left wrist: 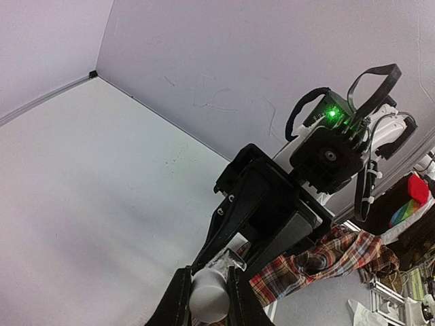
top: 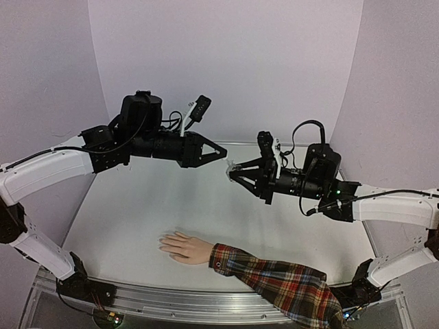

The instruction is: Paint the nails

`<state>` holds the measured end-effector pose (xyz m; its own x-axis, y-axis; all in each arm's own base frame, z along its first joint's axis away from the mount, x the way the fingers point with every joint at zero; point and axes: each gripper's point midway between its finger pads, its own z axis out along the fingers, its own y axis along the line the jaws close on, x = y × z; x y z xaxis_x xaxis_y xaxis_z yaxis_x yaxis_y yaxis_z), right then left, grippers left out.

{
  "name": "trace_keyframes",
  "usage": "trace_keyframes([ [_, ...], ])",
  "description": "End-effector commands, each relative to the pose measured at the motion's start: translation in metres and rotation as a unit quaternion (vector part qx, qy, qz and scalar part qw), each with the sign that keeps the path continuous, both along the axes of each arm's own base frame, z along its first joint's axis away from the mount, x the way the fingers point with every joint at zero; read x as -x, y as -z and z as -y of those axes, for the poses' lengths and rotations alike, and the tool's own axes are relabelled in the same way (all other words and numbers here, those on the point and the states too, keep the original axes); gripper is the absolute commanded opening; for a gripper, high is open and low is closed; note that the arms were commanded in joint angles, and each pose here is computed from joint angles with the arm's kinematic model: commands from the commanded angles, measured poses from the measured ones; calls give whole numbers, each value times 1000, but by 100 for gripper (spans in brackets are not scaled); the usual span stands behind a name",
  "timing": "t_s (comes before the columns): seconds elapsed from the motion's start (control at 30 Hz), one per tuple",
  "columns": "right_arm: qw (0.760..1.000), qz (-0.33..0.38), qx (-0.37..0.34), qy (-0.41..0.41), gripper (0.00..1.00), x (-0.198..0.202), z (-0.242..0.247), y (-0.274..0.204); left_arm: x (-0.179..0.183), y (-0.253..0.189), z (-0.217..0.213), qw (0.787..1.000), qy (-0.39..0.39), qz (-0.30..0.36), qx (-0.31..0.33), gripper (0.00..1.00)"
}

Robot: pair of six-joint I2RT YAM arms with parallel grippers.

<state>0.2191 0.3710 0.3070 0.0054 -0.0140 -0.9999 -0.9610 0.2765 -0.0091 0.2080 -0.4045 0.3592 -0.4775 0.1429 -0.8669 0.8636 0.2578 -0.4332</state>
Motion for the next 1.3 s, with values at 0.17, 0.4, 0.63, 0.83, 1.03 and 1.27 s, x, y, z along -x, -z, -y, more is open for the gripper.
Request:
trace_keyframes([
  [0.17,999,30,-41,-4,0,-2,-8,-38,10,-24,9,999,27,24,21,0],
  [0.4,999,30,-40,-5,0,-3,-9,-37,10,-22,10,999,26,25,16,0],
  [0.63,999,29,-35,5,0,-3,-4,-30,10,-36,-1,999,5,40,24,0],
  [0.83,999,31,-37,9,0,-2,-2,-31,12,-39,-9,999,-7,45,25,0],
  [1.03,999,30,-36,9,0,-3,-2,-31,14,-50,-16,998,-17,53,43,0],
  [1.27,999,33,-39,12,0,-3,-1,-33,16,-44,-16,998,-14,48,35,0],
])
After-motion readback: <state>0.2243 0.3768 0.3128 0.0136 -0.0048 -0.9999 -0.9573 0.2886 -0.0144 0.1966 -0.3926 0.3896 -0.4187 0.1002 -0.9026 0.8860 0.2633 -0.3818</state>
